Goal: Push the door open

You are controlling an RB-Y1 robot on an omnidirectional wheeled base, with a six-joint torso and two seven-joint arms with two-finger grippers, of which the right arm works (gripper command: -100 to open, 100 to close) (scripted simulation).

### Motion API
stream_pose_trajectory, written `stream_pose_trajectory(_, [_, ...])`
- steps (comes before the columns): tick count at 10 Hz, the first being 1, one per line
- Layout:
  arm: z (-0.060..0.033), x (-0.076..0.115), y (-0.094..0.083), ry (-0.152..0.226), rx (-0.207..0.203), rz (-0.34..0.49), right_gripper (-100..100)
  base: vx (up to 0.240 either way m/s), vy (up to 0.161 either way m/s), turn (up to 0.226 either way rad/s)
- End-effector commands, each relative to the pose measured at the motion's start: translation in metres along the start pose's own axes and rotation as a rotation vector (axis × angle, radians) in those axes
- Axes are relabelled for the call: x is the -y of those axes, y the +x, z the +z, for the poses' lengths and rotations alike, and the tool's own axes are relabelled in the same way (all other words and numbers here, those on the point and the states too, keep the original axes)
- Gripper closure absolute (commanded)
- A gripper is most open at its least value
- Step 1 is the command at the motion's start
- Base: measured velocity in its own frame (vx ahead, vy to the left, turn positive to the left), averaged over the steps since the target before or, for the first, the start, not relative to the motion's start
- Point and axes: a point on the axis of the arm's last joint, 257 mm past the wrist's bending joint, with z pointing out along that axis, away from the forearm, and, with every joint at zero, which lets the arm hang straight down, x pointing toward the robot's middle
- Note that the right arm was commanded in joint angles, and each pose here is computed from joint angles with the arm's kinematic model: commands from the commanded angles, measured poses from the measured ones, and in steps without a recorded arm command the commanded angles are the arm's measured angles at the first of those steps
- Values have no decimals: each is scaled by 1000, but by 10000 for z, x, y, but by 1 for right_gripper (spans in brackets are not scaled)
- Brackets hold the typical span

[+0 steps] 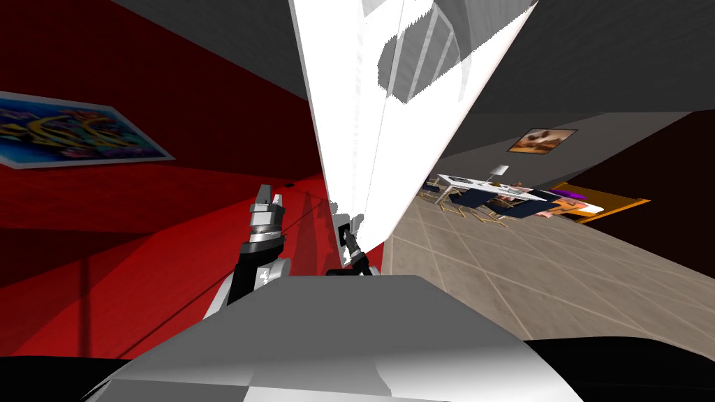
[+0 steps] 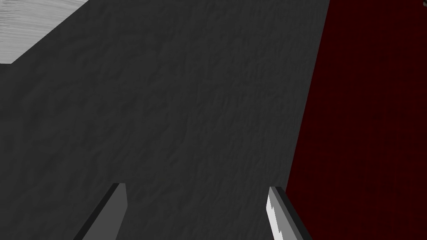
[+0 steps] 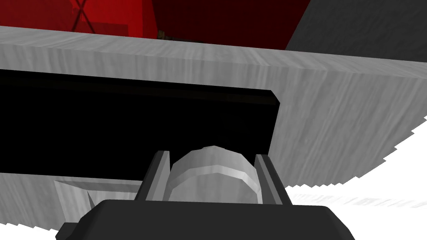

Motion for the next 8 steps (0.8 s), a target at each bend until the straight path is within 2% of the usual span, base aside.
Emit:
stream_pose_trajectory(1, [1, -3, 4, -1, -1, 1, 100, 0, 0, 0])
stream_pose_trajectory(2, [-87, 81, -32, 16, -7, -19, 100, 146, 61, -185])
stream_pose_trajectory(4, [-146, 120, -42, 24, -11, -27, 100, 188, 117, -137])
stream_pose_trajectory(8, [-193, 109, -12, 24, -8, -20, 100, 175, 128, -185])
